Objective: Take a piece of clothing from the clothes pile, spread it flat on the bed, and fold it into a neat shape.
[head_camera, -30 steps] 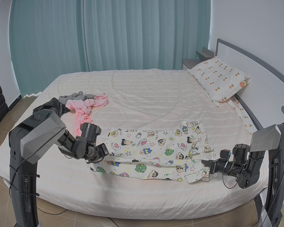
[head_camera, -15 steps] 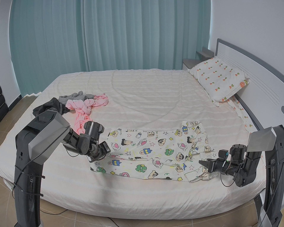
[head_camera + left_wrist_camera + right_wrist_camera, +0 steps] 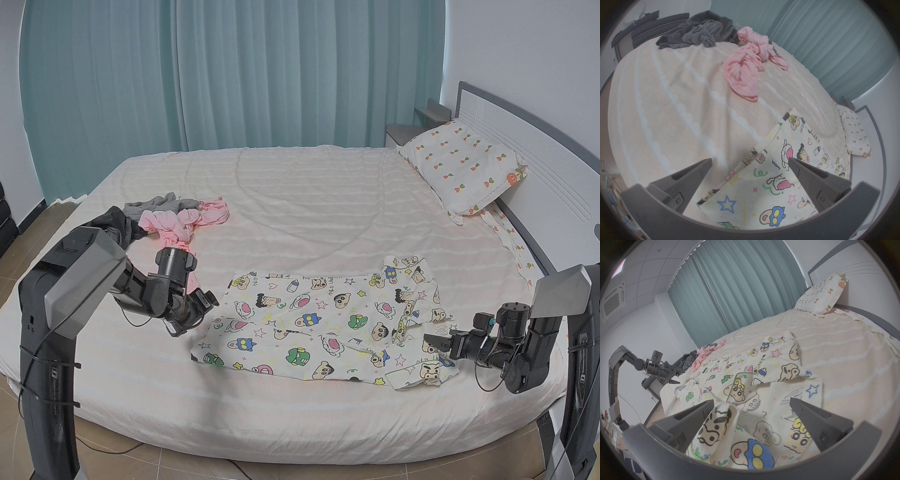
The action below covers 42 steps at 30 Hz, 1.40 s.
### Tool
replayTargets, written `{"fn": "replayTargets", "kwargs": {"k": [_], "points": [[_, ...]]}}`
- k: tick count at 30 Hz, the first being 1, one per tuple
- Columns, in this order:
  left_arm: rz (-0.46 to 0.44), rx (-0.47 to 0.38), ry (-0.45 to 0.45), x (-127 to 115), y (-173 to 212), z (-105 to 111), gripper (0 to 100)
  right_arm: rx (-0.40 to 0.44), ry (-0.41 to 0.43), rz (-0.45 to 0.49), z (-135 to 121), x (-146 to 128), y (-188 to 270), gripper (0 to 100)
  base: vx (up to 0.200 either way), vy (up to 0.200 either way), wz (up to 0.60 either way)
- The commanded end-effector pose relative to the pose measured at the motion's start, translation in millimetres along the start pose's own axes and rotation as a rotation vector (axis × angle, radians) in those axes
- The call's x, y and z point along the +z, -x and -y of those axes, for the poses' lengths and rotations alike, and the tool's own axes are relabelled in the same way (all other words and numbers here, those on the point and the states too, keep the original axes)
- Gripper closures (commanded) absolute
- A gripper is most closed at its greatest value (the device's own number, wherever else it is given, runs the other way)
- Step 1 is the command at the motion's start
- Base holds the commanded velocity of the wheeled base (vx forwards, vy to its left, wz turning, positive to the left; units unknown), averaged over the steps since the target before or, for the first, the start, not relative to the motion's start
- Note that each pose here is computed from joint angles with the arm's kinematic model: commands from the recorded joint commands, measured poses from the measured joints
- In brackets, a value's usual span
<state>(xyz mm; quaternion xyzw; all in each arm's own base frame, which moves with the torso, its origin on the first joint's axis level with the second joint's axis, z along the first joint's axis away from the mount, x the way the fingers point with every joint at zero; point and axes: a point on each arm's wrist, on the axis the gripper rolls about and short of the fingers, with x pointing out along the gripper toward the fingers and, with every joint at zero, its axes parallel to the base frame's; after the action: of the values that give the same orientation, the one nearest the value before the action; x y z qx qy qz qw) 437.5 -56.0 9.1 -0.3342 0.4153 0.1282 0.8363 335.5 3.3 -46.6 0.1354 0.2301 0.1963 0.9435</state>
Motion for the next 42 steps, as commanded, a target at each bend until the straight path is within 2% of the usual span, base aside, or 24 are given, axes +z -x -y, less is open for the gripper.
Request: {"fn": "replayTargets", "kwargs": {"k": [1,5,8,9,10,12,13,16,18,20,21,24,27,31,35,42], "points": [[-0.013,-0.072,0.068,27,48,-20,0,-0.044,-0.009,0.039,-5,13,26,0,0.000,0.000,0.00],[-0.122,-0.160,0.119,27,87,-45,0,-0.052,-0.169,0.042,-33,18,47,0,0.000,0.000,0.00],[-0.195,-0.186,0.168,11,110,-65,0,-0.067,-0.300,0.003,-49,9,56,0,0.000,0.000,0.00],[-0.203,-0.191,0.178,8,113,-67,0,-0.071,-0.314,-0.004,-51,7,58,0,0.000,0.000,0.00],[-0.229,-0.215,0.217,0,122,-74,0,-0.079,-0.357,-0.027,-56,2,61,0,0.000,0.000,0.00],[-0.240,-0.228,0.238,-6,126,-77,0,-0.086,-0.387,-0.046,-60,-2,63,0,0.000,0.000,0.00],[-0.245,-0.251,0.272,-18,133,-85,0,-0.106,-0.470,-0.081,-68,-11,68,0,0.000,0.000,0.00],[-0.225,-0.285,0.298,-32,133,-93,0,-0.145,-0.563,-0.123,-82,-23,74,0,0.000,0.000,0.00],[-0.186,-0.327,0.299,-34,133,-93,0,-0.173,-0.570,-0.157,-89,-33,80,0,0.000,0.000,0.00],[-0.186,-0.327,0.299,-34,133,-93,0,-0.173,-0.570,-0.157,-89,-33,80,0,0.000,0.000,0.00],[-0.160,-0.359,0.301,-38,133,-96,0,-0.189,-0.549,-0.253,-103,-51,89,0,0.000,0.000,0.00],[-0.165,-0.354,0.296,-41,129,-99,0,-0.192,-0.529,-0.263,-110,-55,87,0,0.000,0.000,0.00],[-0.171,-0.342,0.292,-45,121,-101,0,-0.191,-0.457,-0.299,-127,-67,81,0,0.000,0.000,0.00],[-0.167,-0.348,0.286,-48,121,-103,0,-0.189,-0.395,-0.249,-143,-74,58,0,0.000,0.000,0.00],[-0.159,-0.360,0.280,-51,122,-105,0,-0.207,-0.354,-0.165,-145,-74,32,0,0.000,0.000,0.00],[-0.151,-0.368,0.273,-52,121,-106,0,-0.198,-0.317,-0.127,-145,-74,11,0,0.000,0.000,0.00]]}}
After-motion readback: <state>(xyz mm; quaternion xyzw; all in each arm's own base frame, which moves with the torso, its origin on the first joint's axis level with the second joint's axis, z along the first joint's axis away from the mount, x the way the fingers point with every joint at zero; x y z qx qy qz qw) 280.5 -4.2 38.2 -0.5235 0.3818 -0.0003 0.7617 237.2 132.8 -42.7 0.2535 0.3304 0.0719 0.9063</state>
